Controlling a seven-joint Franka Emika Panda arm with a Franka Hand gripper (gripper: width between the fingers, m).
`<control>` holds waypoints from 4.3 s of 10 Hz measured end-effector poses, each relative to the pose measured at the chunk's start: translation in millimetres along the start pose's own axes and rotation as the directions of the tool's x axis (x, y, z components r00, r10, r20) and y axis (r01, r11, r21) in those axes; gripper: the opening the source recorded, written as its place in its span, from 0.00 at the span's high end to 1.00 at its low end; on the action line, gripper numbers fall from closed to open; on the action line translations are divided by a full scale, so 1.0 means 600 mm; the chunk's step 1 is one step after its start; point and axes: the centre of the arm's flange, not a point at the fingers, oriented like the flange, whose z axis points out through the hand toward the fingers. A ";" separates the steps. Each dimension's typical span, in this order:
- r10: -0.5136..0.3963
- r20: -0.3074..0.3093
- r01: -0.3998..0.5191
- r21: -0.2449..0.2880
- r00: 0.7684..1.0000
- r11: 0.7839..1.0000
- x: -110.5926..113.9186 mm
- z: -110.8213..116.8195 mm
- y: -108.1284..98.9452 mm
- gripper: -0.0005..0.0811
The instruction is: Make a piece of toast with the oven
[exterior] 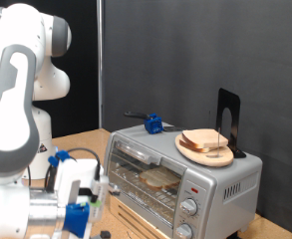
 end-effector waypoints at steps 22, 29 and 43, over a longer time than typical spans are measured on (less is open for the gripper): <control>-0.201 0.128 0.205 -0.015 0.971 0.979 0.062 0.277 0.054 0.00; -0.207 0.111 0.207 0.007 0.972 0.978 0.054 0.306 0.068 0.00; -0.187 0.161 0.184 0.033 0.969 0.982 0.027 0.233 -0.004 0.77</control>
